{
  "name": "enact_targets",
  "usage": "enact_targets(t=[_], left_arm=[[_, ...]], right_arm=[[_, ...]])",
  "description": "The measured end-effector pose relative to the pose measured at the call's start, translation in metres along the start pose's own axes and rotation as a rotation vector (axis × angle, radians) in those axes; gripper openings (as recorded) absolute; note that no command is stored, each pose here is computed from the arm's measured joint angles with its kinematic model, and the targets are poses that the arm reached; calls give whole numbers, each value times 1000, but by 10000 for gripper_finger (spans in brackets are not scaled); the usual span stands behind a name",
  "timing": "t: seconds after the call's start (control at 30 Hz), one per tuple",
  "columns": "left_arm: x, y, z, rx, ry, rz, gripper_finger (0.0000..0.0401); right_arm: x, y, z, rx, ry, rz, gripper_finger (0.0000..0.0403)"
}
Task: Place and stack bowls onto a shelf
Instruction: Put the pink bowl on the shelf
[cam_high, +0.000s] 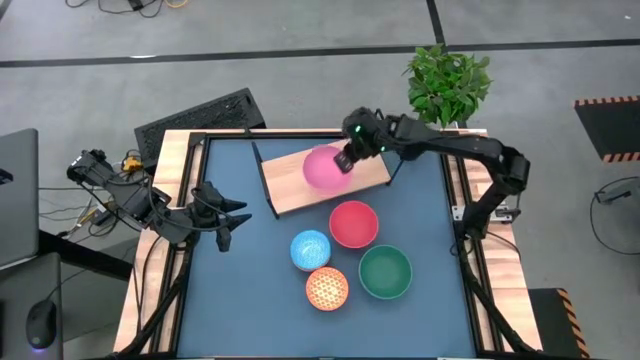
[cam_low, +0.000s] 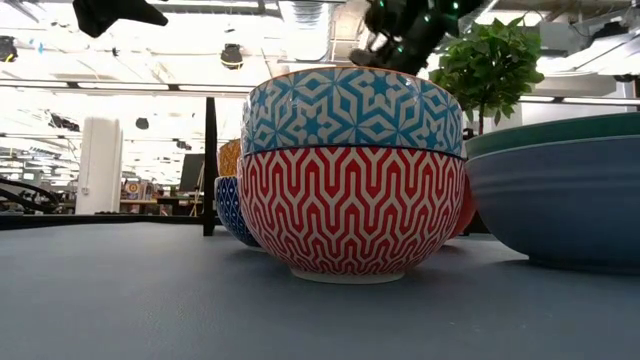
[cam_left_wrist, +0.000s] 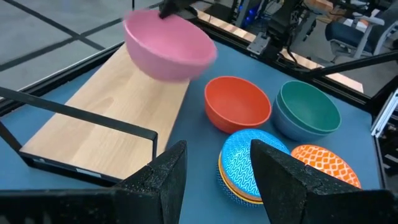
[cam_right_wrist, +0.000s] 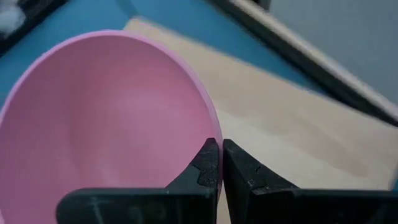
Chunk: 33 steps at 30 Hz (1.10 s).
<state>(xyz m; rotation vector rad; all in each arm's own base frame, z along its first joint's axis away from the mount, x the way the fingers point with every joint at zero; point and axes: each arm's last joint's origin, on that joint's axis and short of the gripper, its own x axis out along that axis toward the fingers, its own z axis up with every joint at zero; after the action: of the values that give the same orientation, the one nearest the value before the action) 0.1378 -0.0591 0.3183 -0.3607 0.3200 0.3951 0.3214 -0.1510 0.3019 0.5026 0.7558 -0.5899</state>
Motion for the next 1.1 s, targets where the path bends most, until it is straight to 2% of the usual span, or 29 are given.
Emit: enact_targets(t=[0.23, 0.37, 0.57, 0.73, 0.97, 1.1], left_arm=[[0, 0, 0, 8, 11, -12, 162], [0, 0, 0, 9, -2, 3, 162], [0, 0, 0, 4, -2, 3, 162], [0, 0, 0, 2, -2, 4, 162], [0, 0, 0, 2, -1, 3, 162], [0, 0, 0, 8, -2, 3, 162]], right_arm=[[-1, -55, 1, 134, 35, -86, 29], [5, -69, -3, 166, 67, -119, 30], [23, -73, -13, 175, 161, -147, 30], [39, -72, -15, 161, 177, -178, 34], [43, -72, -16, 153, 159, -266, 36], [42, -71, -17, 145, 161, -265, 46]])
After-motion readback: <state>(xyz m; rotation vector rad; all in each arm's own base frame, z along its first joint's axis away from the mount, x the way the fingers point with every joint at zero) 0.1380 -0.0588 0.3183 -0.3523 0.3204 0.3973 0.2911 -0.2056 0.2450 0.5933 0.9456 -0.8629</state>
